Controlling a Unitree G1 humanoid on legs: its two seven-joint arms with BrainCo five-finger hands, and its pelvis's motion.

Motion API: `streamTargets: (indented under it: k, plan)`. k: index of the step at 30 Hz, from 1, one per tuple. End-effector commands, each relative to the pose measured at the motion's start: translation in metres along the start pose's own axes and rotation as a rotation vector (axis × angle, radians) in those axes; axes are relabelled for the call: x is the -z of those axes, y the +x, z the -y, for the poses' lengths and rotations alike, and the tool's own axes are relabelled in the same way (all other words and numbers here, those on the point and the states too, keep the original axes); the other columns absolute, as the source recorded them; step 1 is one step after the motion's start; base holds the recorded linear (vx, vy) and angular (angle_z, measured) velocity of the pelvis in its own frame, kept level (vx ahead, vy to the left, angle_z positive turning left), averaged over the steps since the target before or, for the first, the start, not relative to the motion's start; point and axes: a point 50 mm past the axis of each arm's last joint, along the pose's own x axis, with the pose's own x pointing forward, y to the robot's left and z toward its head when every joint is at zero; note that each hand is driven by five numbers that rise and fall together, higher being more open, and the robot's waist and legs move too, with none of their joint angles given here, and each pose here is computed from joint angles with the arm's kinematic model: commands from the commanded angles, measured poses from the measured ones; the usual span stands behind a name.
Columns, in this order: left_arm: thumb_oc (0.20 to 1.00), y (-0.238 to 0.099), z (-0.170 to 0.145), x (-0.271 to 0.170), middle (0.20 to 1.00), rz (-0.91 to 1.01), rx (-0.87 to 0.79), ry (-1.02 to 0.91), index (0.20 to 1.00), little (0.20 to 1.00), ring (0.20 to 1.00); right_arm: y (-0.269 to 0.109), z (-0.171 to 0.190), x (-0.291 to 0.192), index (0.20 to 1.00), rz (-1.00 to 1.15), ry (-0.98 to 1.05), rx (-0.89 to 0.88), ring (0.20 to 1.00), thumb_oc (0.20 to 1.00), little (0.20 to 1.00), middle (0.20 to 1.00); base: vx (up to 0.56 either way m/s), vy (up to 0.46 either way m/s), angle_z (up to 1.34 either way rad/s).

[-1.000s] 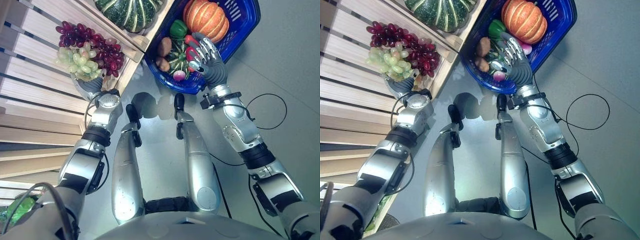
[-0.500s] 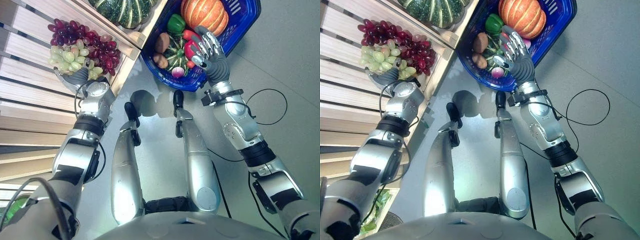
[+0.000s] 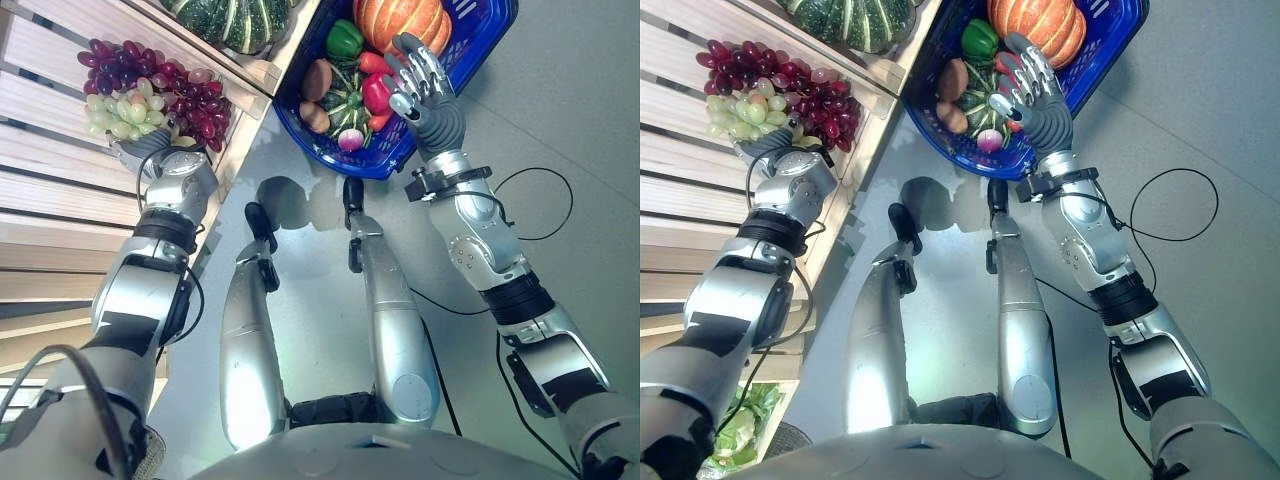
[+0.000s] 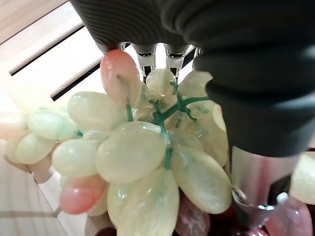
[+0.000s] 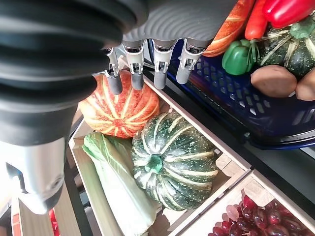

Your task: Pick up fruits and vegetables into the basket

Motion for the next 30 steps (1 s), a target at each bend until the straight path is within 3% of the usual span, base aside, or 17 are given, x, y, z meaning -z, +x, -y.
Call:
streamTargets:
  k: [1,3,4,16,25,30]
  plan:
    - [1.000,0.018,-0.018,0.006,1.000,-0.002,-0.081,0.072,1.000,1.000,1.000,-0.002,-0.004,-0.012,1.000,0.096,0.073,-0.004,1.000,1.000,1.000,1.000,0.00,-0.024,-0.04]
    - [0.551,0.018,-0.017,0.006,0.551,-0.017,-0.073,0.063,0.551,0.551,0.551,-0.001,-0.004,-0.012,1.000,0.097,0.072,-0.003,1.000,1.000,1.000,1.000,-0.03,-0.022,-0.04]
    - [0.200,0.017,-0.016,0.004,0.200,-0.017,-0.062,0.058,0.200,0.200,0.200,0.000,-0.004,-0.014,1.000,0.105,0.075,-0.003,1.000,1.000,1.000,1.000,0.00,0.000,0.00]
    - [0.200,0.021,-0.020,0.006,0.200,-0.027,-0.069,0.004,0.200,0.200,0.200,-0.001,-0.005,-0.015,1.000,0.108,0.057,-0.021,1.000,1.000,1.000,1.000,-0.01,-0.002,0.00]
    - [0.200,0.019,-0.022,-0.007,0.200,0.178,0.004,-0.033,0.200,0.200,0.200,-0.006,-0.009,-0.016,1.000,0.100,0.011,-0.070,1.000,1.000,1.000,1.000,0.00,0.017,0.00]
    - [0.200,0.003,-0.023,-0.007,0.200,0.401,0.138,-0.050,0.200,0.200,0.200,-0.016,-0.013,-0.016,1.000,0.097,-0.035,-0.122,1.000,1.000,1.000,1.000,-0.01,0.048,0.01]
